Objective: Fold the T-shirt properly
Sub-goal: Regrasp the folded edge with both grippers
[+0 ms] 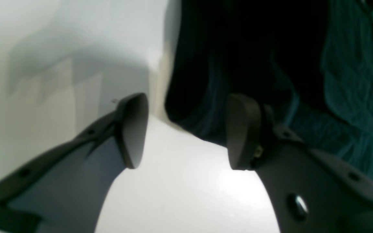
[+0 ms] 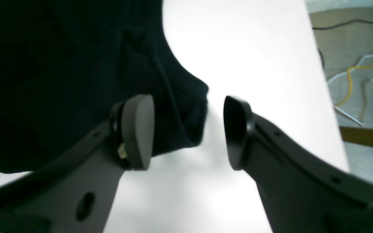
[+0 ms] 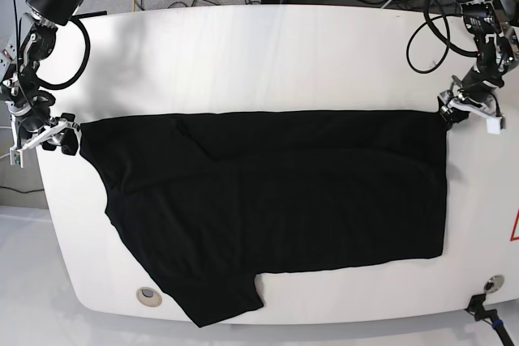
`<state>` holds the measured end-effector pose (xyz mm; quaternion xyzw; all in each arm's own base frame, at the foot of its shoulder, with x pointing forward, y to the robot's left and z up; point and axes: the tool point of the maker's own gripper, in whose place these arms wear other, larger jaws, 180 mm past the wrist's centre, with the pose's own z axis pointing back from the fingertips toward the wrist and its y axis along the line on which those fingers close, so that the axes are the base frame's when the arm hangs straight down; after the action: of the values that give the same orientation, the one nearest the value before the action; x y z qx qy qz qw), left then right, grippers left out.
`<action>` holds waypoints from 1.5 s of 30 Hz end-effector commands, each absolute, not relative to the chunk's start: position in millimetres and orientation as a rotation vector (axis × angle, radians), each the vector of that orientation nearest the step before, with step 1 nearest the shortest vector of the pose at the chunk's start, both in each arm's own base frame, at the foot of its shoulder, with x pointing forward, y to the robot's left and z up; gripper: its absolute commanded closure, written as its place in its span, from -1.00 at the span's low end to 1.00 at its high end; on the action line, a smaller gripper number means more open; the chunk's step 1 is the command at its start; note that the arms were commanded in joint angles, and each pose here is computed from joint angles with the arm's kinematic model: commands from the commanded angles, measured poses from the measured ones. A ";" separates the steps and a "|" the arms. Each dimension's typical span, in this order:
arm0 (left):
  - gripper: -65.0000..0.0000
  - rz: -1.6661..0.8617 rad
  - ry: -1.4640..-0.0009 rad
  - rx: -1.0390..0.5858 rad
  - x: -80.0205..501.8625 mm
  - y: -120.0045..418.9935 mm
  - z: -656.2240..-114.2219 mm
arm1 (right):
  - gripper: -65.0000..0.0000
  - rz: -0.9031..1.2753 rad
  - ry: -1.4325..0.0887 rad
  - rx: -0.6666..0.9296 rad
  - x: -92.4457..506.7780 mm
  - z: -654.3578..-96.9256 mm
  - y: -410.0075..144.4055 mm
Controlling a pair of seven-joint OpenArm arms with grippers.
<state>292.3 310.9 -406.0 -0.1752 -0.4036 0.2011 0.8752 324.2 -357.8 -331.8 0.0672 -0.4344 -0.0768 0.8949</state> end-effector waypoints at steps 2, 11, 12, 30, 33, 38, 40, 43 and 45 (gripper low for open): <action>0.00 0.397 -0.847 -0.391 297.9 309.0 -397.2 | -0.09 -0.156 -0.971 0.120 334.5 -310.4 -367.6; 0.89 0.379 -0.866 -0.395 308.5 306.7 -392.3 | -0.12 -0.204 -0.954 0.079 334.9 -332.3 -379.8; 1.00 0.378 -0.869 -0.394 309.6 306.6 -391.9 | -0.11 -0.213 -0.948 0.082 334.9 -337.0 -381.1; 1.00 0.302 -0.884 -0.380 309.8 307.6 -378.4 | 1.00 -0.130 -0.837 0.205 337.8 -362.3 -348.0; 1.00 0.305 -0.824 -0.361 300.1 305.3 -391.8 | 1.00 -0.147 -0.810 0.201 331.8 -371.1 -351.3; 1.00 0.301 -0.815 -0.358 296.1 305.9 -392.7 | 1.00 -0.150 -0.792 0.203 327.8 -375.2 -351.2; 1.00 0.301 -0.817 -0.354 294.7 306.7 -392.6 | 1.00 -0.152 -0.785 0.205 326.5 -377.0 -351.1; 1.00 0.306 -0.818 -0.352 292.6 307.1 -393.9 | 0.87 -0.152 -0.774 0.211 325.0 -379.4 -349.6; 1.00 0.304 -0.816 -0.349 291.3 307.0 -395.5 | 0.44 -0.147 -0.779 0.213 326.5 -378.4 -348.3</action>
<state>281.4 300.3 -411.5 -0.1724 -0.3668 0.1552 0.9009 314.0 -339.2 -398.4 0.1120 -0.3506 -0.0815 0.9262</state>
